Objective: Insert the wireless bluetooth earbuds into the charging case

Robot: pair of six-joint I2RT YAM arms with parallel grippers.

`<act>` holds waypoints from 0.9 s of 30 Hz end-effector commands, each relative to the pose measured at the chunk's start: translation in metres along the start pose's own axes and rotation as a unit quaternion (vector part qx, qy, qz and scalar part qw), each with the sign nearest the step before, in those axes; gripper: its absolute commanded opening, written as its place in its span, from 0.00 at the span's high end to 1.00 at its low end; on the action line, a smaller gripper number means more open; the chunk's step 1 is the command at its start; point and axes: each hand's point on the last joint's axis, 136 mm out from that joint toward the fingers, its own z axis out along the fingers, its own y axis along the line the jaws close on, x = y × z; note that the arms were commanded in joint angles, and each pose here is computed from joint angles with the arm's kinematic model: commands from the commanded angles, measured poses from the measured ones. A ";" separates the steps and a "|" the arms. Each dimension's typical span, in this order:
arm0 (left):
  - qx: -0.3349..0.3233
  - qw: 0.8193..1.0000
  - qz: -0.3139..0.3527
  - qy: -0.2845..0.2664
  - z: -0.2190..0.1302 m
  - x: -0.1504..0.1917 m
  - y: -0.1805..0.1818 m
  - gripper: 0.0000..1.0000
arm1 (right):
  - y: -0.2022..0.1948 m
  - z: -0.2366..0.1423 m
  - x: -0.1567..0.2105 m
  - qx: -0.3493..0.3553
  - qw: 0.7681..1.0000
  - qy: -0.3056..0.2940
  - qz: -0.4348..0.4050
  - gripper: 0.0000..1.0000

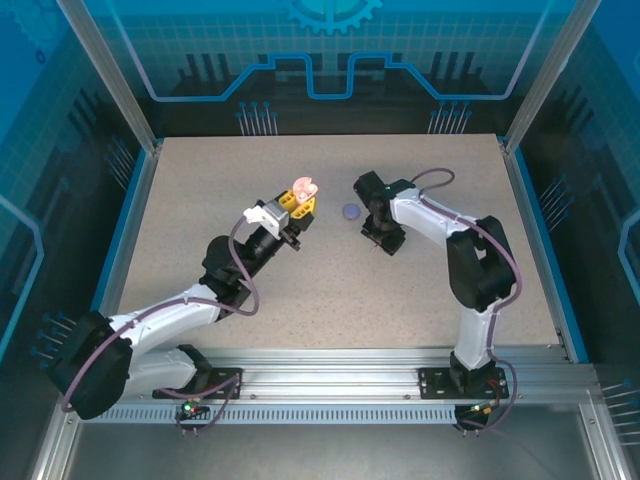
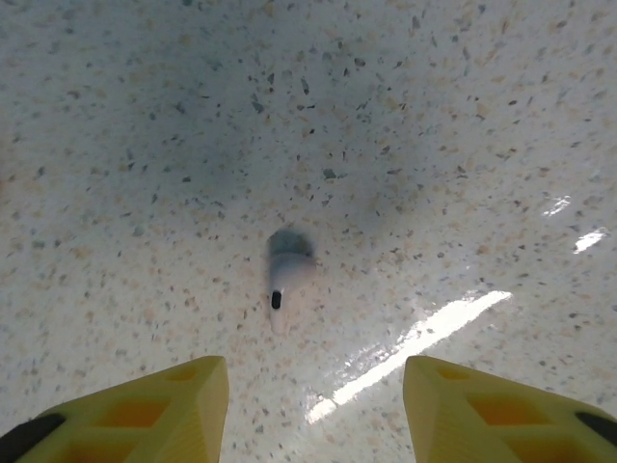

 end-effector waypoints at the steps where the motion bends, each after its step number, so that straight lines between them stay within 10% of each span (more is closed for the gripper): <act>1: -0.013 1.000 -0.006 -0.013 -0.005 -0.007 0.006 1.00 | 0.001 0.008 -0.003 0.019 0.999 0.019 0.035 0.49; 27: -0.019 1.000 -0.008 -0.008 -0.003 -0.002 0.013 1.00 | -0.004 0.047 -0.004 0.061 0.997 0.035 0.037 0.59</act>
